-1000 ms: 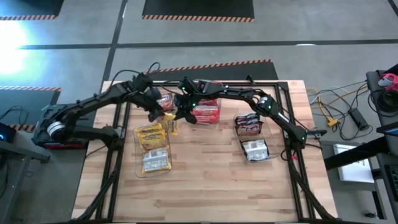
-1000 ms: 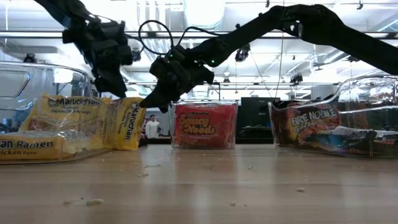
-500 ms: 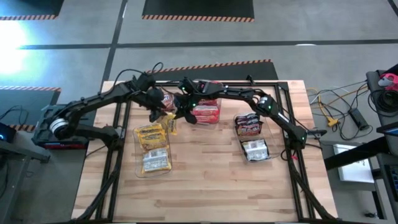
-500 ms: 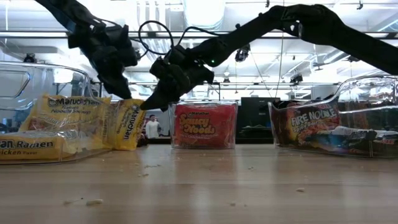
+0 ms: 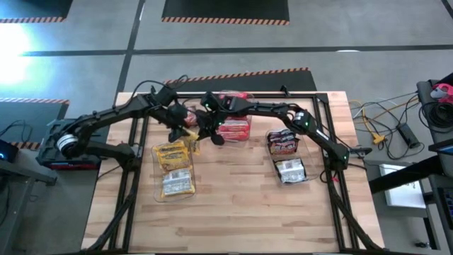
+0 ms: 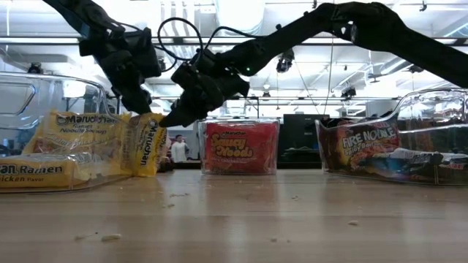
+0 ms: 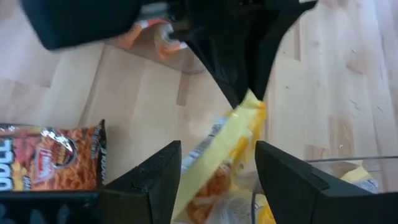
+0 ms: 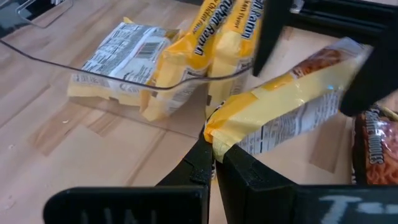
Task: Sort Maruchan noodles
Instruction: Put the yellow pack noodle into the bottom left transparent bin
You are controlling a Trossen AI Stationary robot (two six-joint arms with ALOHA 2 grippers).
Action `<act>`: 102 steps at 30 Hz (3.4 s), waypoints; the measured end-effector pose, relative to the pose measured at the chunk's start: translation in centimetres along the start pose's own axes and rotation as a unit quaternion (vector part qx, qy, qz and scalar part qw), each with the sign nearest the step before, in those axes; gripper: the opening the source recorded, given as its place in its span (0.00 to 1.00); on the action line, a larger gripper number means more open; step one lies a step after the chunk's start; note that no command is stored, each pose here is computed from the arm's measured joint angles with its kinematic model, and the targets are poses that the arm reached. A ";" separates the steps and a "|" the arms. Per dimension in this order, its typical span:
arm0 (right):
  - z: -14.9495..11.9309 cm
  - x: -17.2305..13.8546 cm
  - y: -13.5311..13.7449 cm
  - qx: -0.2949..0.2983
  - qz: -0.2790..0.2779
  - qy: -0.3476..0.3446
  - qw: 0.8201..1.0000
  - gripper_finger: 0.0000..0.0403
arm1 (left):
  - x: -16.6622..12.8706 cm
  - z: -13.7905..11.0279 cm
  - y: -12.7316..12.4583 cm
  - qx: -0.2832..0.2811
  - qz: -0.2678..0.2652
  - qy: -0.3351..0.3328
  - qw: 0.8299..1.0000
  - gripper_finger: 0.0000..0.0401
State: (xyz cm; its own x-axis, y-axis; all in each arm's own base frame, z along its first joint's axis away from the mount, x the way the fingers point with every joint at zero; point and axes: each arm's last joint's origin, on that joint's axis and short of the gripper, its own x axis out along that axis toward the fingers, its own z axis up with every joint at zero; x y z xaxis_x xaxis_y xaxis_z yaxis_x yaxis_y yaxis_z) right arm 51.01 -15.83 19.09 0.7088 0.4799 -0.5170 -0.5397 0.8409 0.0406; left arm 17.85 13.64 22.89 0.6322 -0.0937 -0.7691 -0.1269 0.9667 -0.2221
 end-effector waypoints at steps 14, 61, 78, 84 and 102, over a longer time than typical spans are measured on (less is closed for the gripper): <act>0.2 0.2 0.2 -0.007 0.001 0.001 1.000 0.02 | 2.3 -0.4 -0.5 0.002 -0.049 0.059 0.997 0.47; 1.9 -0.9 -0.5 -0.061 -0.092 0.035 0.993 0.02 | 3.6 1.1 0.9 0.005 0.013 0.059 0.998 0.47; 1.4 -1.0 -0.2 -0.031 -0.081 0.058 0.995 0.04 | 3.6 1.0 0.9 0.006 0.017 0.065 0.998 0.16; 1.1 -1.1 0.0 -0.006 -0.069 0.070 0.995 0.16 | 3.5 1.1 0.9 0.006 0.016 0.064 0.998 0.05; 2.9 -7.5 0.5 0.052 -0.127 0.135 0.981 0.38 | 2.6 2.0 0.9 -0.016 0.052 0.053 0.997 0.02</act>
State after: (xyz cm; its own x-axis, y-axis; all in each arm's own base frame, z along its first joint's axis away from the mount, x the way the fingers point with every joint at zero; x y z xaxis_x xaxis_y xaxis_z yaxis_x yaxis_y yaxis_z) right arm 46.72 -18.24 25.46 0.6612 0.1792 -0.7285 -0.3013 0.9527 -0.0391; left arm 20.95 14.73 21.88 0.5305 -0.0192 -0.8475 -0.2129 0.9647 -0.1551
